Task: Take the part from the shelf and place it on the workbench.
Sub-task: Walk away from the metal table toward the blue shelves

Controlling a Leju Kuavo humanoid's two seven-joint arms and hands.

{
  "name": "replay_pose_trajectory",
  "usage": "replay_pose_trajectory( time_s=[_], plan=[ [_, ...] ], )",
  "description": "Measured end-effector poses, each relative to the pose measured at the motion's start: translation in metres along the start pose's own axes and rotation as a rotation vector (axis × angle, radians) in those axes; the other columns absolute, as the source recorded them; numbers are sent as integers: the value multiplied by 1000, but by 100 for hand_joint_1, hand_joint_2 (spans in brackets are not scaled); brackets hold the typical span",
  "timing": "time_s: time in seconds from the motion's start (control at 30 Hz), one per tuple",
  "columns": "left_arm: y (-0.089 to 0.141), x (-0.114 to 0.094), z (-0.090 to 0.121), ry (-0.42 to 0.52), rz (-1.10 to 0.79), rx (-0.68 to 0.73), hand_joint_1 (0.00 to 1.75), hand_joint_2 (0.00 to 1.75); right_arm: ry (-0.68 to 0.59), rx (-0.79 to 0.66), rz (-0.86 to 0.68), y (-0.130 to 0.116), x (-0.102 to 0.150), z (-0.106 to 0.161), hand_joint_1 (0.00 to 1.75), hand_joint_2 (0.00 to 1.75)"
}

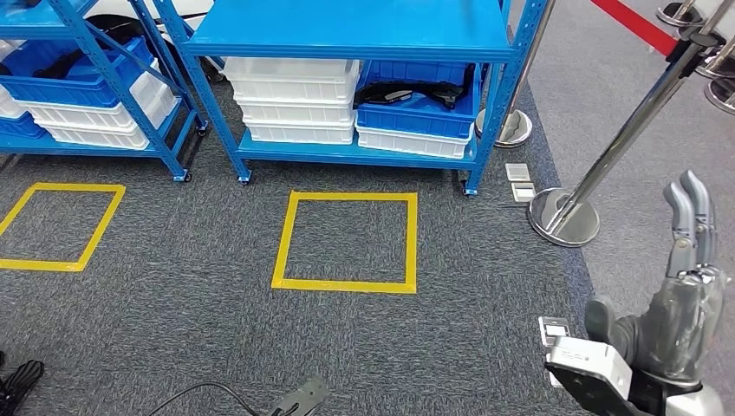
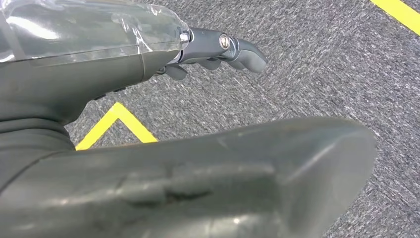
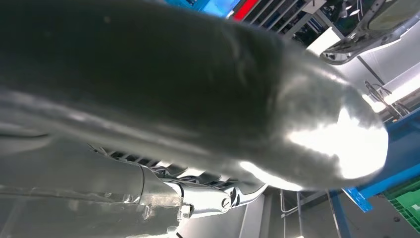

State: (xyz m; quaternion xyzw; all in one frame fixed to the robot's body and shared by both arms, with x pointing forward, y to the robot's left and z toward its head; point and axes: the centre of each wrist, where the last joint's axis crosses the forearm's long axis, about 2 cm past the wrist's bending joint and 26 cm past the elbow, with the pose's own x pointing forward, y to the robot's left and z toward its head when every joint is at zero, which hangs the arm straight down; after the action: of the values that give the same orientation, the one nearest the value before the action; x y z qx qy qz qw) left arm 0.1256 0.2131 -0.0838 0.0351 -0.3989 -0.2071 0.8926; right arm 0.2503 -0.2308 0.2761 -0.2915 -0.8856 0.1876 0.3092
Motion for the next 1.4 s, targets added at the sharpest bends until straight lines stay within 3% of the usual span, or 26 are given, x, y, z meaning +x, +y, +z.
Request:
replay_pose_trajectory(
  time_s=[1.4],
  plan=[
    [2,-4,1,20,-18,22,0,0,7,7,13,-1,1,-2,0,0]
  ],
)
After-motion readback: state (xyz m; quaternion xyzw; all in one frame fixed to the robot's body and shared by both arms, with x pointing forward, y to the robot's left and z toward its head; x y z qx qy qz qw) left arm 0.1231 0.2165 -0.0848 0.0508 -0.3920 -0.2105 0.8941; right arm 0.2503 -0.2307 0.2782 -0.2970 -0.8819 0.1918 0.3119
